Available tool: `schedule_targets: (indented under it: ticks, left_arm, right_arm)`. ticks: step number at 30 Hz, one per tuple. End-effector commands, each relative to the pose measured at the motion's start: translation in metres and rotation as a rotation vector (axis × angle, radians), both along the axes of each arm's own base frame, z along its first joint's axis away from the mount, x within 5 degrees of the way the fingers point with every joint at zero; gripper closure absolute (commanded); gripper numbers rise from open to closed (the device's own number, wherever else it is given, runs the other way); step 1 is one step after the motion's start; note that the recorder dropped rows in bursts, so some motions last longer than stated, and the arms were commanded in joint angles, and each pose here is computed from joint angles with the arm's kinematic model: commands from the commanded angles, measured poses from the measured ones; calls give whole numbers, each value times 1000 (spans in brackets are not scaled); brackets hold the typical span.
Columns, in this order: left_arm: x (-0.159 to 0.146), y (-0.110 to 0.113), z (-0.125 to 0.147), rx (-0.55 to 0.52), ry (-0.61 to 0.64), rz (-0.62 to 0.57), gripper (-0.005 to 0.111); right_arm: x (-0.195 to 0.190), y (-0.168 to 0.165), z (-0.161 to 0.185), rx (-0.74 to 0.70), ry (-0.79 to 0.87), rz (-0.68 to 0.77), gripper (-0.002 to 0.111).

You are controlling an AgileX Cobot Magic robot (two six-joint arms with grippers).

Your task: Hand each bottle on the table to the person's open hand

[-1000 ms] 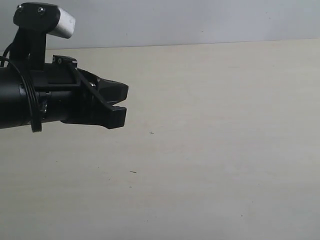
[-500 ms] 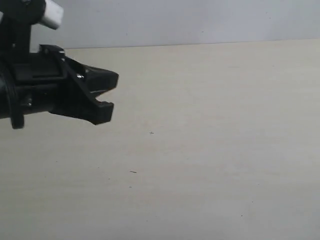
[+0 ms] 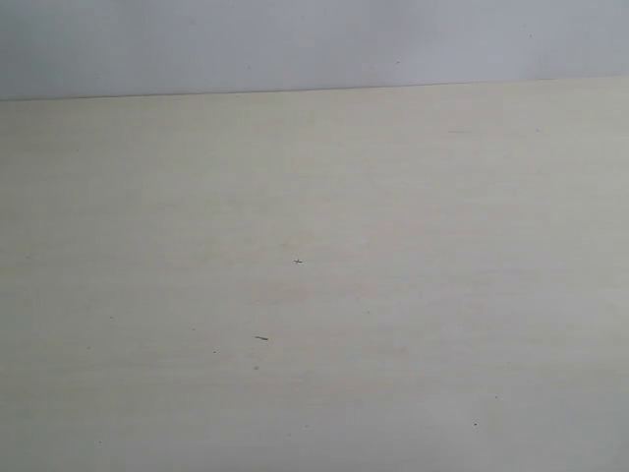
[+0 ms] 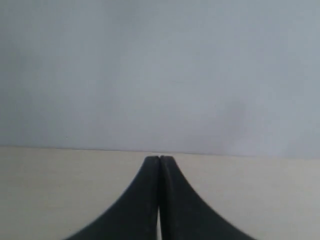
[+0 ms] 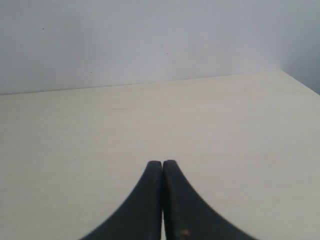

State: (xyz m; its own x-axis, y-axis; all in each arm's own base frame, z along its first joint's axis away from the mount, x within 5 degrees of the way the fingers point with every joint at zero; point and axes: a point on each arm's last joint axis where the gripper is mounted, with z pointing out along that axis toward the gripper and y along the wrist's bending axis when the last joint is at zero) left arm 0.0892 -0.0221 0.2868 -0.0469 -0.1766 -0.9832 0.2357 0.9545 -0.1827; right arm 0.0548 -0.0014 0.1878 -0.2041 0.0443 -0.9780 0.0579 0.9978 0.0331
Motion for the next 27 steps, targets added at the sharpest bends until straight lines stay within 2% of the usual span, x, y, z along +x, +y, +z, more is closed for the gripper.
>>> schedule_targets:
  ticks: [1,5,7,8,11,13,17,21,27]
  left_arm:
    - [-13,5,-2,-32,-57,35,107]
    - [-12,2,-4,5,-40,11,107]
    - [-10,3,-10,20,24,21,107]
    - [-10,6,-13,-90,78,57,107]
    - [-9,14,-16,-183,123,148,107]
    - [-9,15,-19,-168,128,159,107]
    - [-11,15,-46,-53,161,155,107]
    - [-13,15,-78,-32,244,158,107]
    - [-16,16,-101,-18,314,160,107]
  right_arm:
    - [0,0,-1,-4,-8,2,108]
    - [0,0,-1,-3,-8,2,108]
    - [0,0,-1,-3,-8,2,108]
    - [0,0,-1,-3,-8,2,108]
    - [0,0,-1,-3,-8,2,108]
    - [0,0,-1,-3,-8,2,108]
    - [0,0,-1,-3,-8,2,108]
    - [0,0,-1,-3,-8,2,108]
    - [0,0,-1,-3,-8,2,108]
